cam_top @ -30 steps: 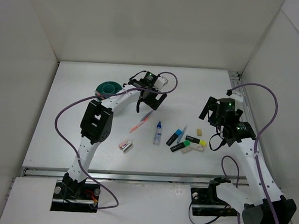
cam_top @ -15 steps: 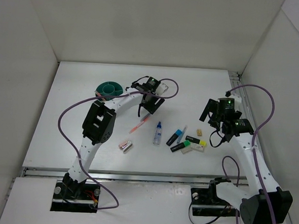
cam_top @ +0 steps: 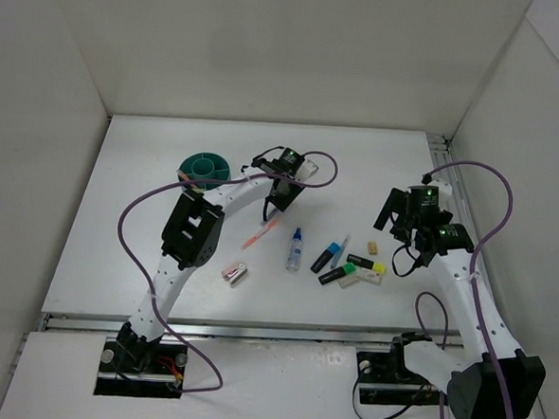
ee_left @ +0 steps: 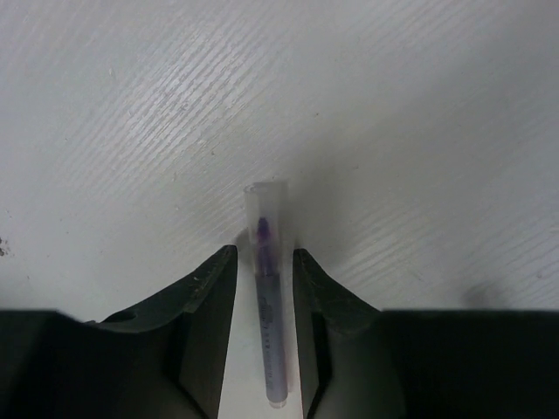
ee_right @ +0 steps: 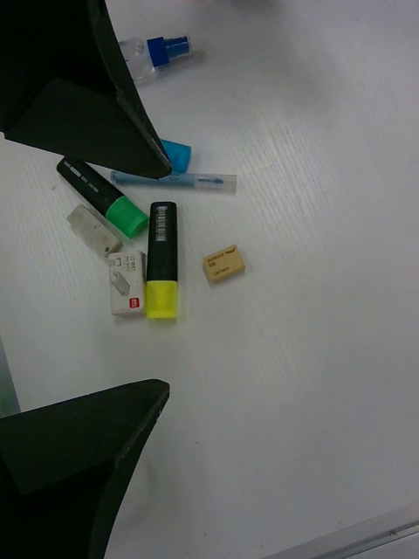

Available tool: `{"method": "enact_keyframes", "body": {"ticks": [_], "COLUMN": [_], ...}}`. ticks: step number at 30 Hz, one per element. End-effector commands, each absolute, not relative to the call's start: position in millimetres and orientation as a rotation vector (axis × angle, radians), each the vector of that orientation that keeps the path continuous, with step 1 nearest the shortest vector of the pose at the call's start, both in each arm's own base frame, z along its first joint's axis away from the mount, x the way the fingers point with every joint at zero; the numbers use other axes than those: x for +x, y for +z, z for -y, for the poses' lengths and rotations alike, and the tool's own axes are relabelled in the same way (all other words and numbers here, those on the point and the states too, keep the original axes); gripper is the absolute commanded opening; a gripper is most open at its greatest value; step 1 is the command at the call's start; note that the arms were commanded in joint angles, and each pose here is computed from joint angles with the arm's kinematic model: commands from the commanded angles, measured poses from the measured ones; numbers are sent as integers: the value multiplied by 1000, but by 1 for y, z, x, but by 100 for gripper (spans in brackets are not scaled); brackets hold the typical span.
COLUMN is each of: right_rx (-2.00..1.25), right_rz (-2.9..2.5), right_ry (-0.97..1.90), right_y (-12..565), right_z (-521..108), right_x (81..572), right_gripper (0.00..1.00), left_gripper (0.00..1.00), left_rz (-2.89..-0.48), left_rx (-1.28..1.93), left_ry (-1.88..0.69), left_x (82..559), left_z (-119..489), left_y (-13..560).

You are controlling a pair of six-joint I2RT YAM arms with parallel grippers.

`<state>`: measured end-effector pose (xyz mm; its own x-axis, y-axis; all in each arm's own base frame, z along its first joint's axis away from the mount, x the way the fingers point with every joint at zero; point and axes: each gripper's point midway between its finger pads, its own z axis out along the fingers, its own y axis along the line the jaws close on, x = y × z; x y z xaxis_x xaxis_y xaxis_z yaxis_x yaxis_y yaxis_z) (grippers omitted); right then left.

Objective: Sort the stationery into containers
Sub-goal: Pick up the pen from the center of the board.

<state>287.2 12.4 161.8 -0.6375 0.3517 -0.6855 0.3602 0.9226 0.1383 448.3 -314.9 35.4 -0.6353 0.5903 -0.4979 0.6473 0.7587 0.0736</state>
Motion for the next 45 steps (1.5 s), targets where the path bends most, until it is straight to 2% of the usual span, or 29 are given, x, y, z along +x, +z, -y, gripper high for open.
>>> {"method": "enact_keyframes", "body": {"ticks": [1, 7, 9, 12, 16, 17, 21, 28, 31, 32, 33, 34, 35, 36, 37, 38, 39, 45], "right_rx": [511, 527, 529, 531, 531, 531, 522, 477, 447, 441, 435, 434, 432, 431, 427, 426, 420, 363], "right_rz": [-2276, -2243, -2228, -2210, -2200, -2196, -2190, -2154, -2142, -2131, -2134, -2127, -2126, -2127, -2129, -2127, -2129, -2134], "right_ry": [-33, -49, -47, -54, -56, -54, -37, 26, 46, 54, 60, 62, 62, 63, 63, 65, 70, 124], "right_y": [170, 176, 179, 183, 186, 187, 191, 205, 212, 216, 215, 216, 216, 216, 215, 215, 215, 215], "right_z": [-6, -1, -1, 1, 2, 3, 1, -6, -9, -10, -11, -11, -11, -11, -11, -12, -13, -24], "right_x": [290, 286, 285, 283, 282, 282, 282, 277, 277, 276, 275, 275, 274, 275, 274, 275, 275, 280], "right_gripper": [98, 98, 98, 98, 98, 98, 98, 98, 98, 98, 98, 98, 98, 98, 98, 98, 98, 98], "left_gripper": [27, 25, 23, 17, 0, 0, 0, 0, 0, 0, 0, 0, 0, 0, 0, 0, 0, 0], "left_rz": [-2445, -2474, -2516, -2553, -2543, -2534, -2421, -2104, -2004, -2016, -1918, -1887, -1909, -1810, -1789, -1816, -1734, -1580], "left_rx": [916, 934, 852, 787, 761, 757, 766, 660, 584, 561, 488, 456, 420, 350, 298, 259, 171, -241], "left_ry": [-174, -262, -308, -317, -260, -259, -268, -257, -250, -246, -229, -223, -209, -218, -216, -199, -220, -166], "left_x": [449, 446, 447, 451, 456, 458, 476, 505, 499, 493, 492, 486, 481, 474, 471, 468, 460, 446], "left_z": [317, 324, 323, 312, 306, 307, 315, 318, 301, 296, 284, 277, 264, 253, 240, 223, 205, 97], "left_y": [49, 48, 50, 49, 50, 53, 85, 202, 250, 245, 286, 299, 285, 323, 330, 312, 343, 344]}}
